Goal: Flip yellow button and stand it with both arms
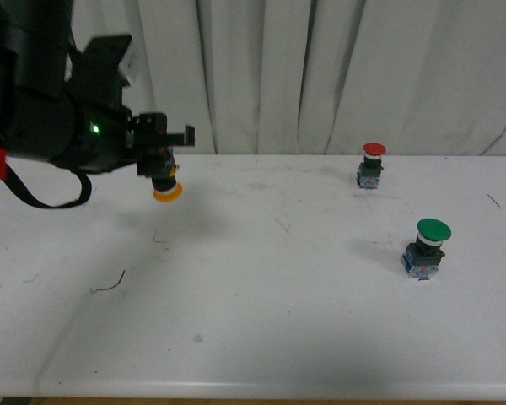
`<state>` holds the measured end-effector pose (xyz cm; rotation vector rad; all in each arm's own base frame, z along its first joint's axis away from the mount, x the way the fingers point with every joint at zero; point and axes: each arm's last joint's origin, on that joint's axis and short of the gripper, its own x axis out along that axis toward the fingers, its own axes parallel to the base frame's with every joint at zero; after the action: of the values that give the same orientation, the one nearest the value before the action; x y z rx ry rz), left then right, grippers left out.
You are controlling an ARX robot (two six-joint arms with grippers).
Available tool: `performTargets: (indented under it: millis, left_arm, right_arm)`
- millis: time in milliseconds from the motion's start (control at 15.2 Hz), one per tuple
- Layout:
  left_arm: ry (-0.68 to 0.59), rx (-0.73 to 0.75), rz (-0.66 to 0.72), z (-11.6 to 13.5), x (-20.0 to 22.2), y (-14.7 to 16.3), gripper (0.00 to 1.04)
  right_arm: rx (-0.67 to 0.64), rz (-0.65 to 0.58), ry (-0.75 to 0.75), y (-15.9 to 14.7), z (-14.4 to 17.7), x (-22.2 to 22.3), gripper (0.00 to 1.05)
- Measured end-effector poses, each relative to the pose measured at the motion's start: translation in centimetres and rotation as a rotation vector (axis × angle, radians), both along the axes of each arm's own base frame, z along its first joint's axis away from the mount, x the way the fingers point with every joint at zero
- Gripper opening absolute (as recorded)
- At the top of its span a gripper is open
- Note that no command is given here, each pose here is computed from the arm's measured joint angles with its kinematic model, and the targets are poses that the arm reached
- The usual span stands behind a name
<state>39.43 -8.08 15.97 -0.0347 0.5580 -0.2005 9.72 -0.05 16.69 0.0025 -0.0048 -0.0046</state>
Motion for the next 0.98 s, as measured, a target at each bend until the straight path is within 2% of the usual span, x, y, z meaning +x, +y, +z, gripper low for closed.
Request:
performTargets:
  millis: [131,459,787,984]
  left_arm:
    - [-0.084,-0.064,-0.054,3.4,-4.3,-0.6,0.35]
    - [-0.113,-0.291,-0.115,5.1,-12.0,0.3,0.35]
    - [-0.151,-0.673,-0.233,5.5,-15.0,0.6,0.35]
    - [-0.171,-0.875,-0.289,4.7,-15.5,0.2,0.35]
  right_arm:
    - [0.000,0.000,0.000,0.0,0.0,0.0,0.98]
    - [0.000,0.000,0.000,0.0,0.0,0.0,0.98]
    - [0.000,0.000,0.000,0.0,0.0,0.0,0.98]
    - [0.000,0.000,0.000,0.0,0.0,0.0,0.98]
